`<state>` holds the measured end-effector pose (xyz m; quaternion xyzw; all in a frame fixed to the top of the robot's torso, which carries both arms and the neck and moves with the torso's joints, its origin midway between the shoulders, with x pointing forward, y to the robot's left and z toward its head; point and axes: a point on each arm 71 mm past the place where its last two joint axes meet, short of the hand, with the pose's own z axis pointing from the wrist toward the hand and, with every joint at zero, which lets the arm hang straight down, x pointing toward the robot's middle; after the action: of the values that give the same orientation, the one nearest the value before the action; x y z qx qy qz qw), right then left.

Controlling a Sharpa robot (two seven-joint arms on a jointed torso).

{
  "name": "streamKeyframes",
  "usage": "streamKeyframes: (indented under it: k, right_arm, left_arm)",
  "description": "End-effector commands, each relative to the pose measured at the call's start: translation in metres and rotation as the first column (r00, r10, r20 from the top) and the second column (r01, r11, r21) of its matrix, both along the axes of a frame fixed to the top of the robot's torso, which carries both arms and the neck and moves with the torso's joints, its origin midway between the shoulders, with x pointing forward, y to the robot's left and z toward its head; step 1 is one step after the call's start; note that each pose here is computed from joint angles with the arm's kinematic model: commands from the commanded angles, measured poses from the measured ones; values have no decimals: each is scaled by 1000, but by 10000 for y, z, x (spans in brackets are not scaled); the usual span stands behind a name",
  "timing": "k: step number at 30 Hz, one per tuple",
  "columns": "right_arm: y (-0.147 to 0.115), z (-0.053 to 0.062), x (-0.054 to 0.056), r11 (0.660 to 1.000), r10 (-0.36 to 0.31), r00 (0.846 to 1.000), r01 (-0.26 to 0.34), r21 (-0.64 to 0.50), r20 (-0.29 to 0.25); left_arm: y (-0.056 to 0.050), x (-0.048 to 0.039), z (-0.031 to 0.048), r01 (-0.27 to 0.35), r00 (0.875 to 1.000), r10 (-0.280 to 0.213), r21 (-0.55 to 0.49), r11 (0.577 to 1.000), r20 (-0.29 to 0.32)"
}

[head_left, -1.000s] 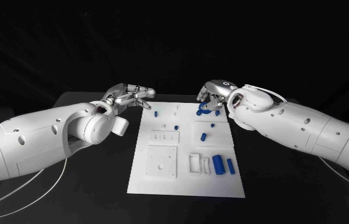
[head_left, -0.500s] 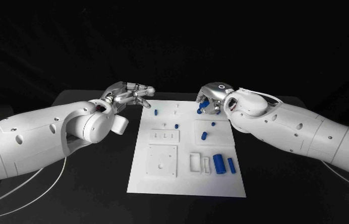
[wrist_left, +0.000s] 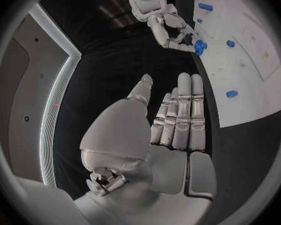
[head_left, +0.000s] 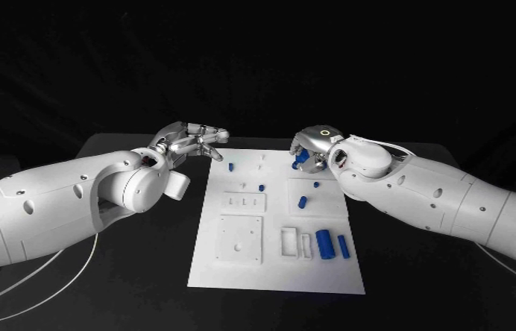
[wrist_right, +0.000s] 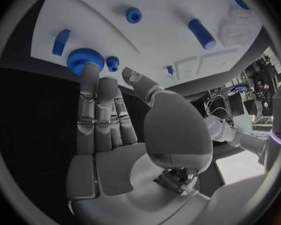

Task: Assemble the parts on the task board

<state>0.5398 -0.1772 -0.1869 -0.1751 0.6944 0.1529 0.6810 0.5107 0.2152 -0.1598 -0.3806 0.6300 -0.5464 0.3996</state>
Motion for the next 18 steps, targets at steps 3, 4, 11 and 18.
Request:
streamKeyframes:
  k: [3,4,11,18]
  right_arm:
    - [6,-40,5,999,-13,1000,13,-34,9]
    - [5,-50,7,999,-15,1000,15,-37,7]
    - [-2,-108,19,998,-33,999,32,-56,-11]
    - [-8,-133,27,997,-42,999,41,-63,-18]
  left_arm:
    - [-16,0,36,14,1000,-14,-4,1000,9]
    - [-17,-1,41,16,1000,-16,-4,1000,9]
    - [-11,1,69,18,1000,-18,-5,1000,14]
    - [-14,9,75,19,1000,-19,-8,1000,17]
